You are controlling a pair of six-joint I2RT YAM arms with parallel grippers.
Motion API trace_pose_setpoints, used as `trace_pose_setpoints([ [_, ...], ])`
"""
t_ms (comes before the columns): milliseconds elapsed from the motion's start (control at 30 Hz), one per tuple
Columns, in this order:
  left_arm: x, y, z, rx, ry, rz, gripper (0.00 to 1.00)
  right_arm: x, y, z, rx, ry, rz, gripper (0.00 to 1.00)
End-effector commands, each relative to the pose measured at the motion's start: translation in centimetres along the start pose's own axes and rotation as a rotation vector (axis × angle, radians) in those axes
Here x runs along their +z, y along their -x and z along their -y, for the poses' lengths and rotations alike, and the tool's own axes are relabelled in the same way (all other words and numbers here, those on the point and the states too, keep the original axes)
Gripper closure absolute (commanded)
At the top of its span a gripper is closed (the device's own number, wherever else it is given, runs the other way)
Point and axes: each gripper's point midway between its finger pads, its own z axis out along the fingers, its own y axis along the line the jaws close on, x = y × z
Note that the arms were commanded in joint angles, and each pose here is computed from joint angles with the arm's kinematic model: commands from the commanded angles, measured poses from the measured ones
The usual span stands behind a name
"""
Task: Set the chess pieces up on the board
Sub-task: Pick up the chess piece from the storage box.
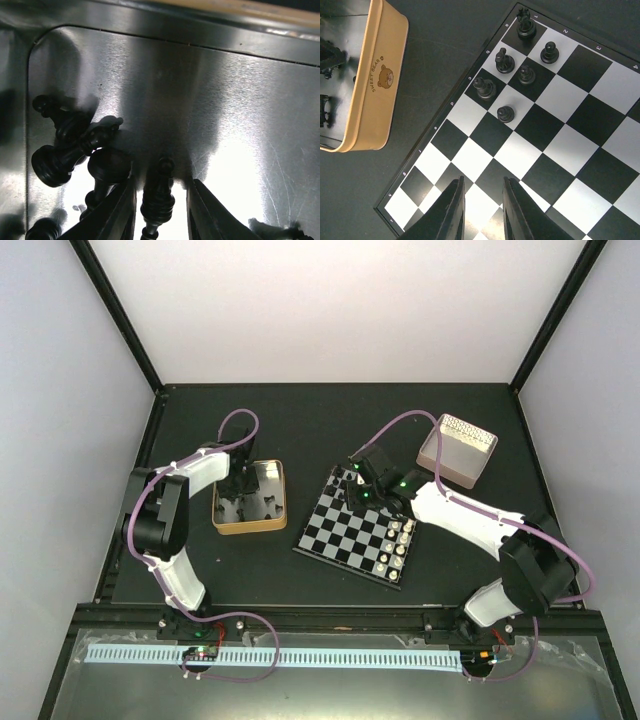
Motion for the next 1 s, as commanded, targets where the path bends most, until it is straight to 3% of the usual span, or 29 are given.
trace_pose_setpoints([
  [0,0.2,-0.1,0.5,0.008,-0.035,-0.01,0.71,-0.8,1.0,-0.5,0.019,0.018,0.035,0.77],
  [133,1.1,-1.2,0.2,0.013,-0.022,-0.052,0.76,-1.0,1.1,-0.6,0.022,0.024,0.038,0.77],
  [233,1.2,-1.5,0.2,0.017,-0.028,-0.056,0.85,-1.1,1.2,-0.7,0.028,0.031,0.043,0.77],
  [433,-1.8,-0.5,1.5,0.044,-0.125,0.013,0.94,-2.1,2.0,-1.6,0.049,0.081,0.087,0.77],
  [700,-11.0,-2.4,7.8,0.227,-0.563,0.067,0.96,-5.5,4.3,-5.9,0.043,0.376,0.133,0.71],
  [800,-16.0,-3.4,11.1,0.345,-0.814,0.123,0.96,-7.0,4.6,-7.8,0.064,0.53,0.092,0.71],
  [967,-23.5,-5.8,14.7,0.561,-1.132,0.289,0.95,-9.7,5.4,-10.1,0.109,0.694,0.034,0.62],
])
